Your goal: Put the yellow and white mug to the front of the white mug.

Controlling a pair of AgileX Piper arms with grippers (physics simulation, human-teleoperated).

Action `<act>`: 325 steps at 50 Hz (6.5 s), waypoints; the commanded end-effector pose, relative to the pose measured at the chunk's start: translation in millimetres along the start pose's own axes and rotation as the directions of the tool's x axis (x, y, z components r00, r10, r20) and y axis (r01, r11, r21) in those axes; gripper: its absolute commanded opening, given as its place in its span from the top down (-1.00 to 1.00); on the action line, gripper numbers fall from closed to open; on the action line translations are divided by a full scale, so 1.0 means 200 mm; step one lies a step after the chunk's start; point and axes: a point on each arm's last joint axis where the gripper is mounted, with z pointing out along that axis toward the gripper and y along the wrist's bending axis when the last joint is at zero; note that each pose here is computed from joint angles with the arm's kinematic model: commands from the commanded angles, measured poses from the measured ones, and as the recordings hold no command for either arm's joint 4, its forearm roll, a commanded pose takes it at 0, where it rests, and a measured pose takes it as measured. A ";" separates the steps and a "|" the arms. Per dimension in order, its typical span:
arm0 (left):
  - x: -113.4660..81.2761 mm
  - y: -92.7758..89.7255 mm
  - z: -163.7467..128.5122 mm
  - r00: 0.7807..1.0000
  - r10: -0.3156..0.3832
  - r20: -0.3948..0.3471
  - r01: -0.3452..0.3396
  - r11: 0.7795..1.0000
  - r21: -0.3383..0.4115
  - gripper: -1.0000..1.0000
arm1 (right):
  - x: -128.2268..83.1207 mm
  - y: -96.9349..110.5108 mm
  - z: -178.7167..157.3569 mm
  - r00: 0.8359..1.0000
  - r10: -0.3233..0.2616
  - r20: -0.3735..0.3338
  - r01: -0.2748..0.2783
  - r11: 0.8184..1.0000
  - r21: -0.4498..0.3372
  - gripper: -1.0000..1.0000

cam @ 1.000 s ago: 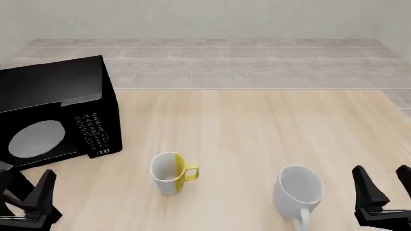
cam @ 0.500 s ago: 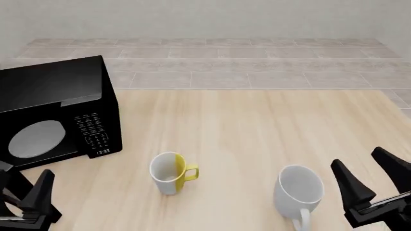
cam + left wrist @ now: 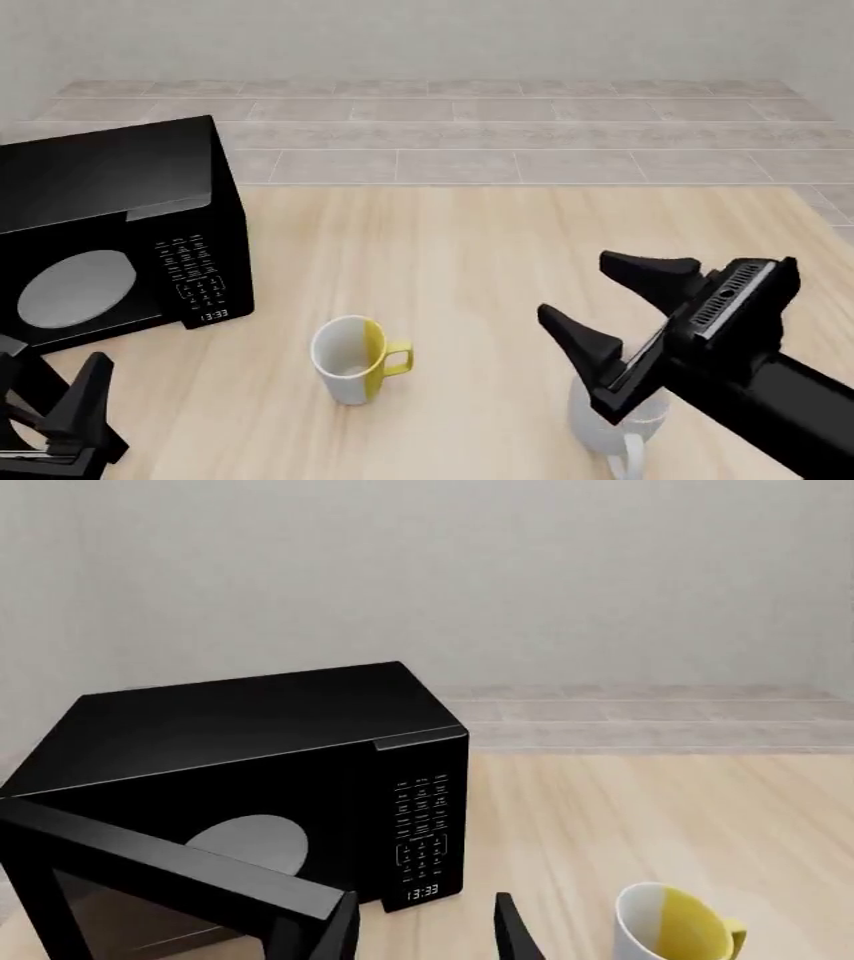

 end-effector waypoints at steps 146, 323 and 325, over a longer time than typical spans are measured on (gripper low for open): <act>0.00 0.00 0.00 1.000 0.000 0.000 0.000 1.000 0.000 -1.00 | 0.45 0.40 1.06 0.743 -0.409 -0.529 0.183 0.885 -0.428 1.00; 0.00 0.00 0.00 1.000 0.000 0.000 0.000 1.000 0.000 -1.00 | 0.71 -0.78 0.56 0.721 0.241 -0.650 0.016 0.932 0.363 1.00; 0.00 0.00 0.00 1.000 0.000 0.000 0.000 1.000 0.000 -1.00 | 0.72 -0.78 0.56 0.718 0.244 -0.652 0.012 0.932 0.363 1.00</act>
